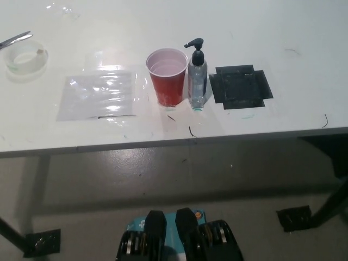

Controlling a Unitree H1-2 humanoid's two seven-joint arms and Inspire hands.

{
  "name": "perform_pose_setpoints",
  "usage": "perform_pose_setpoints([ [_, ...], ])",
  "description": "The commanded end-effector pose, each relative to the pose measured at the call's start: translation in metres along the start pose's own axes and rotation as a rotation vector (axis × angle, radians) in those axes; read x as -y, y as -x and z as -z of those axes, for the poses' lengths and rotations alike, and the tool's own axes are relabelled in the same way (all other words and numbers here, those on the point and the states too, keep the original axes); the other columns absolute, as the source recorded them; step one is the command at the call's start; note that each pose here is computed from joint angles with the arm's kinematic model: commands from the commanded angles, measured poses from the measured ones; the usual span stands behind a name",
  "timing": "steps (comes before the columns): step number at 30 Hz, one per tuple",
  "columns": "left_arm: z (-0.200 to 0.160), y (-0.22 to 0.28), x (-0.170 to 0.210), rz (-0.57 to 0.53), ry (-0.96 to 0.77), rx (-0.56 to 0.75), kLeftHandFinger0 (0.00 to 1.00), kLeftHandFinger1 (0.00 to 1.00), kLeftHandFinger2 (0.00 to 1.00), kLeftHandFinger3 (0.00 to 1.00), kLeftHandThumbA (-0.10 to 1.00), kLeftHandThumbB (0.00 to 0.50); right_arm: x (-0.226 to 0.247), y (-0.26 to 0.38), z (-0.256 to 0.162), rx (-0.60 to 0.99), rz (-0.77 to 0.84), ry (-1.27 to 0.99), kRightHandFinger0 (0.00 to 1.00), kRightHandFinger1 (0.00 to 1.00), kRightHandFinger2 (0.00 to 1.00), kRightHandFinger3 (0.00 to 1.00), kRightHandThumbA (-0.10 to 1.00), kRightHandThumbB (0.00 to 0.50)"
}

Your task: The robot uses its right hand to press the hand soap kept in the middle of the table to get liquid hand soap out

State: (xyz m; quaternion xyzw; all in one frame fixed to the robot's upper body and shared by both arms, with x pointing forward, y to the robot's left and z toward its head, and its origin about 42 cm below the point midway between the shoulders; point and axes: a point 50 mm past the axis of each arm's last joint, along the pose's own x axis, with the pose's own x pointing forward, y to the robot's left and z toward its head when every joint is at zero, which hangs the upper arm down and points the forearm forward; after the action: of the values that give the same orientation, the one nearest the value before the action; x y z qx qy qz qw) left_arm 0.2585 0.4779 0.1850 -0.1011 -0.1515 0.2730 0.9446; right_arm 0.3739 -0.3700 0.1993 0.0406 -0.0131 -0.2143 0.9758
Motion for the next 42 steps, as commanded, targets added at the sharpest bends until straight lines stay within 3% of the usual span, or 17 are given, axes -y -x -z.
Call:
perform_pose_setpoints([
  [1,-0.021,-0.011,0.001,0.038,0.0,0.081,0.28,0.45,0.54,0.76,1.0,0.156,0.001,-0.003,-0.021,0.078,-0.005,0.037,0.79,0.86,0.92,0.97,1.0,0.22],
  [4,-0.023,-0.01,0.002,0.036,-0.008,0.084,0.31,0.45,0.54,0.75,1.0,0.126,-0.003,-0.005,-0.029,0.113,-0.012,0.046,0.85,0.9,0.93,1.0,1.0,0.211],
  [7,-0.022,-0.012,0.003,0.039,-0.009,0.085,0.3,0.46,0.55,0.77,1.0,0.164,-0.012,-0.01,-0.048,0.164,-0.022,0.05,0.86,0.91,0.93,0.99,1.0,0.242],
  [9,-0.021,-0.013,0.002,0.04,-0.007,0.085,0.29,0.45,0.55,0.77,1.0,0.161,-0.017,-0.01,-0.059,0.193,-0.039,0.066,0.84,0.9,0.94,0.99,1.0,0.223],
  [10,-0.022,-0.012,0.003,0.04,-0.009,0.087,0.29,0.45,0.54,0.76,1.0,0.153,-0.028,-0.012,-0.077,0.24,-0.068,0.083,0.89,0.95,0.99,1.0,1.0,0.198],
  [13,-0.024,-0.01,0.004,0.043,-0.015,0.086,0.29,0.45,0.56,0.77,1.0,0.13,-0.041,-0.015,-0.102,0.298,-0.119,0.13,0.95,0.98,1.0,1.0,1.0,0.199],
  [16,-0.022,-0.011,0.002,0.037,-0.02,0.079,0.29,0.45,0.56,0.77,1.0,0.153,-0.053,-0.02,-0.121,0.367,-0.175,0.157,0.96,0.98,1.0,1.0,1.0,0.176],
  [17,-0.024,-0.011,0.004,0.036,-0.011,0.082,0.28,0.45,0.55,0.76,1.0,0.145,-0.063,-0.023,-0.135,0.386,-0.212,0.178,0.97,0.99,1.0,1.0,1.0,0.232],
  [18,-0.024,-0.011,0.005,0.034,-0.007,0.08,0.28,0.44,0.55,0.76,1.0,0.144,-0.069,-0.025,-0.143,0.401,-0.233,0.191,0.98,0.99,1.0,1.0,1.0,0.245],
  [23,-0.023,-0.011,0.004,0.038,-0.006,0.081,0.28,0.45,0.54,0.75,1.0,0.132,-0.097,-0.029,-0.17,0.452,-0.314,0.256,0.94,0.97,0.98,1.0,1.0,0.225],
  [25,-0.023,-0.012,0.003,0.042,-0.009,0.081,0.31,0.46,0.53,0.75,1.0,0.135,-0.117,-0.029,-0.182,0.483,-0.375,0.288,0.99,1.0,1.0,1.0,1.0,0.223],
  [30,-0.023,-0.011,0.004,0.041,-0.013,0.077,0.31,0.46,0.53,0.76,1.0,0.134,-0.149,-0.026,-0.2,0.56,-0.485,0.458,1.0,1.0,1.0,1.0,1.0,0.317],
  [31,-0.023,-0.011,0.003,0.039,-0.02,0.078,0.31,0.46,0.53,0.77,1.0,0.151,-0.155,-0.025,-0.202,0.564,-0.507,0.491,1.0,1.0,1.0,1.0,1.0,0.366],
  [33,-0.022,-0.008,0.002,0.033,-0.027,0.074,0.3,0.46,0.54,0.78,1.0,0.152,-0.165,-0.022,-0.205,0.57,-0.551,0.537,1.0,1.0,1.0,1.0,1.0,0.388],
  [40,-0.023,-0.009,0.001,0.04,-0.009,0.073,0.28,0.44,0.52,0.73,1.0,0.117,-0.201,-0.012,-0.216,0.638,-0.686,0.701,1.0,1.0,1.0,1.0,1.0,0.348],
  [42,-0.022,-0.009,0.001,0.036,-0.016,0.071,0.28,0.44,0.54,0.76,1.0,0.147,-0.208,-0.011,-0.215,0.641,-0.698,0.745,1.0,1.0,1.0,1.0,1.0,0.424],
])
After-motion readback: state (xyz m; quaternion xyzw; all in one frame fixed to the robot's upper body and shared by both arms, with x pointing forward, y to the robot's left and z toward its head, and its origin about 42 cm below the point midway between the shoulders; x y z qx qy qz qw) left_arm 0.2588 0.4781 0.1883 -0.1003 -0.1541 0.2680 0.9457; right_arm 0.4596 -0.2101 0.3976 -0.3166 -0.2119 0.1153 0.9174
